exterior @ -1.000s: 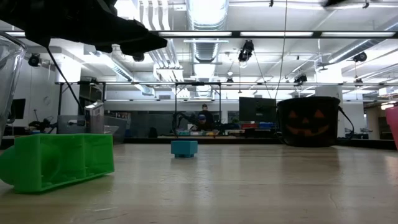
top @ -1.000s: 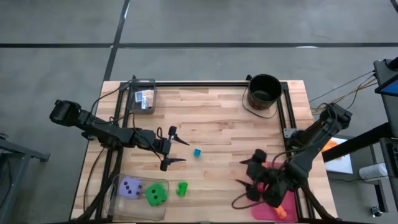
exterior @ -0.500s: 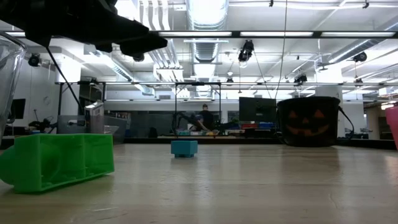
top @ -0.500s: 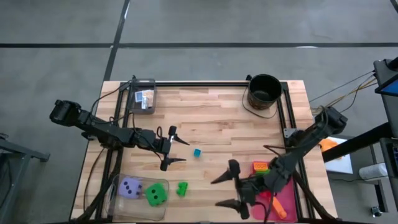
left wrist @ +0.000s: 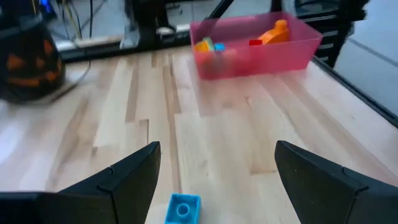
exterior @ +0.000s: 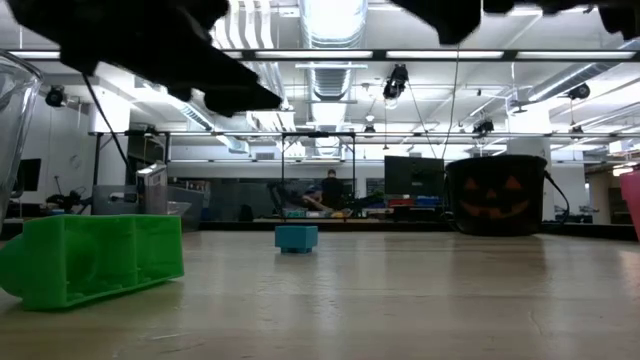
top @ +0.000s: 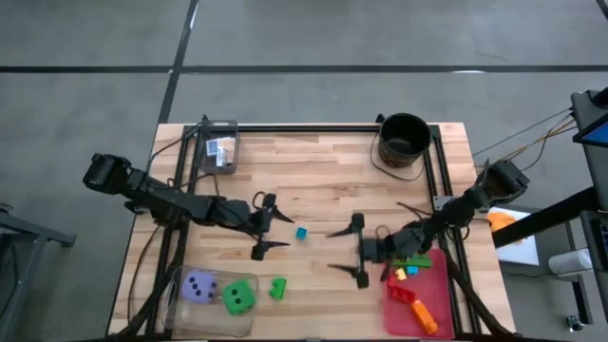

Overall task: Pick & Place Toys
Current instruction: Put the light blue game piece into the pink bin

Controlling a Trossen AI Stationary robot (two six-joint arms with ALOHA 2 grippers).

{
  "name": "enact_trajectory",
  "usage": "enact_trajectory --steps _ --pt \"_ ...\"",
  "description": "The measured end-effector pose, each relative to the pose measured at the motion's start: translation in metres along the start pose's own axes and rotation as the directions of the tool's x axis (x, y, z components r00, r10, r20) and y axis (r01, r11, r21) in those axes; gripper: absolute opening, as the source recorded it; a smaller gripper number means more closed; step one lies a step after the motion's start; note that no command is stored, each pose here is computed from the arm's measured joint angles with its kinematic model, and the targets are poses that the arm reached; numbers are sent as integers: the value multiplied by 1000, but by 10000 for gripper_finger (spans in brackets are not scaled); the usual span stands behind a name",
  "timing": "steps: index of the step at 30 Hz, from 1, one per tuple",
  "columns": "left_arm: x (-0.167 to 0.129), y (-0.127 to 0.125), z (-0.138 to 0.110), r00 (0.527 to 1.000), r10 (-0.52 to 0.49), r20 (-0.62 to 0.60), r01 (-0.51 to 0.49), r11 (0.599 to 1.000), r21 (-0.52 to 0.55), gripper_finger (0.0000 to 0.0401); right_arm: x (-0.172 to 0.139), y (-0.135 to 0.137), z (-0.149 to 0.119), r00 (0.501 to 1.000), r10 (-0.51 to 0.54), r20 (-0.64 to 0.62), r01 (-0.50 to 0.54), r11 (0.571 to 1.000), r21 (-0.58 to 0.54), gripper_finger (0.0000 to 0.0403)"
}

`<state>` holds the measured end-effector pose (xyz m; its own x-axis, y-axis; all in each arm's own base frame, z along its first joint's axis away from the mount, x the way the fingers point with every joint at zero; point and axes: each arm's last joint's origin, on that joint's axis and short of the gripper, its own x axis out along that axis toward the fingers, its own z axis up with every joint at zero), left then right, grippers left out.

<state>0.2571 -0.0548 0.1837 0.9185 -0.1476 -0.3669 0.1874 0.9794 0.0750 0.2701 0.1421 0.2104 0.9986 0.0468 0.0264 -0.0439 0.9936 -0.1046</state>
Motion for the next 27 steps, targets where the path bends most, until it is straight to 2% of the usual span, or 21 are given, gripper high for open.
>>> enact_trajectory --steps 6,9,14,20,27 --pt "34 3 4 989 6 -150 -11 999 -33 316 -19 -15 -3 998 -63 1 63 996 69 349" --pt "56 2 0 964 -1 -265 6 1000 17 316 -23 -16 -3 998 -63 -3 63 995 71 349" --pt "86 2 -11 897 -3 -441 44 996 83 316 -24 -16 -4 998 -59 -6 59 995 82 349" --pt "106 15 -16 854 79 -515 -19 993 120 316 -24 -16 -5 998 -58 -13 59 995 85 349" --pt "105 31 -26 814 109 -571 -59 993 106 316 -23 -15 -6 998 -57 -20 59 994 88 349"
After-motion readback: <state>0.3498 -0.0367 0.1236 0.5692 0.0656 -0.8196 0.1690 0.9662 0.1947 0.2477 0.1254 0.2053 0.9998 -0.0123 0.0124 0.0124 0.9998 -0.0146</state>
